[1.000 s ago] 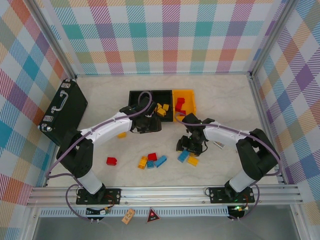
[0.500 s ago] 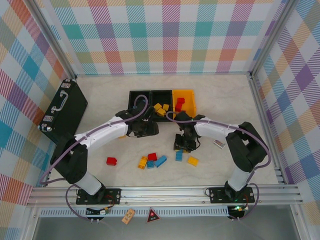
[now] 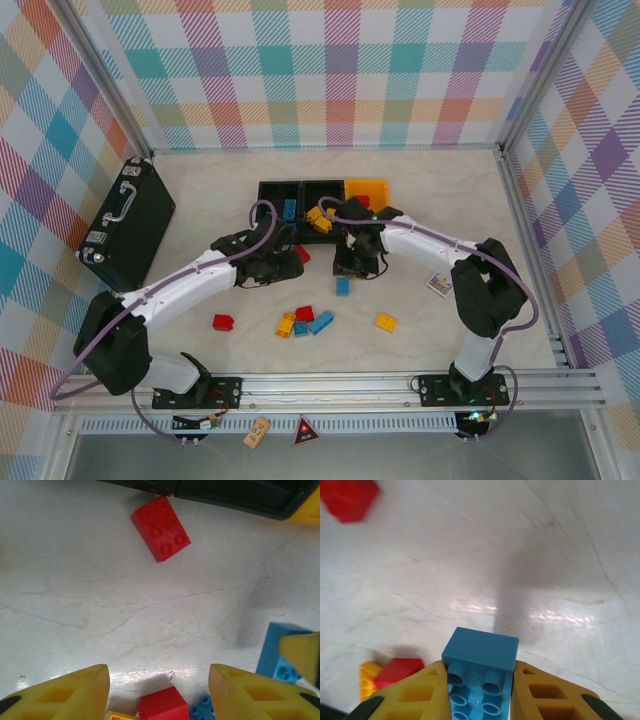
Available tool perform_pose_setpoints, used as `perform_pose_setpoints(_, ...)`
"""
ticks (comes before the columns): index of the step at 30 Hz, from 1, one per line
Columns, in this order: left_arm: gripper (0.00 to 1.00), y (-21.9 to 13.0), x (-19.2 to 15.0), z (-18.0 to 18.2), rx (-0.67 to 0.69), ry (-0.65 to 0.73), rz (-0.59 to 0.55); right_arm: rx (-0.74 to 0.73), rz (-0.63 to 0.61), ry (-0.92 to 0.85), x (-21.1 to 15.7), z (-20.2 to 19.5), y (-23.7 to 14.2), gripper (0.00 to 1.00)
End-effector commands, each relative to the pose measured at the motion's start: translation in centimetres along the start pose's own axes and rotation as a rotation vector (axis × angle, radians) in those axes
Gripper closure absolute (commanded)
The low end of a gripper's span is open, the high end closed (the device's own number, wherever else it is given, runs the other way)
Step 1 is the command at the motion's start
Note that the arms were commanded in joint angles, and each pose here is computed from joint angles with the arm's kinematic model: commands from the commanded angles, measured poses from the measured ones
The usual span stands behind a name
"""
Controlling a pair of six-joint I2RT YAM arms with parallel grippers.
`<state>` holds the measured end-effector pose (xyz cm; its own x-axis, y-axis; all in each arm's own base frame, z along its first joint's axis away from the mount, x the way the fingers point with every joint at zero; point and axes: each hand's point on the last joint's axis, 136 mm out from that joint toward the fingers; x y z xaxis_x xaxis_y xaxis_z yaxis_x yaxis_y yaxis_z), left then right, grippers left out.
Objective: Sort the legos into containers by color
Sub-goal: Pick up the lego from the bottom-center of the table, then place the lego in the container.
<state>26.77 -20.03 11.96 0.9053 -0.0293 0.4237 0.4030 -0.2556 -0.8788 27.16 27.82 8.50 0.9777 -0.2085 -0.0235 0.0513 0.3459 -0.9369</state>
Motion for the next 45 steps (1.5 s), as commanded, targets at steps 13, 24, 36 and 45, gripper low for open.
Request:
perform_pose_setpoints(13, 0.43, -2.7, -4.7, 6.2, 0.153, -0.164, -0.053, 0.171, -0.109, -0.17, 7.7, 12.6, -2.5, 0.73)
perform_pose_setpoints(24, 0.43, -4.2, -5.8, 7.7, 0.181, -0.201, -0.077, 0.266, -0.146, -0.175, 12.0, 18.3, -0.3, 0.73)
perform_pose_setpoints(36, 0.42, -5.0, -6.0, 8.5, 0.204, -0.202, -0.091, 0.287, -0.165, -0.157, 13.7, 19.4, 2.6, 0.67)
perform_pose_setpoints(45, 0.41, -4.7, -5.9, 8.4, 0.204, -0.214, -0.086, 0.287, -0.194, -0.194, 13.5, 19.6, 0.5, 0.53)
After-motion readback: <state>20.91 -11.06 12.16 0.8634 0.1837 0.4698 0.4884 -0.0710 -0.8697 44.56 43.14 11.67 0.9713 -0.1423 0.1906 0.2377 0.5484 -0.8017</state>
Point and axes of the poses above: each hand's point on the last joint's axis, 136 mm out from that joint toward the fingers, its own y axis out along the fingers, its own z axis along the line the jaws close on, x = y × z, and after that the axes turned 14 degrees about y, right-handed
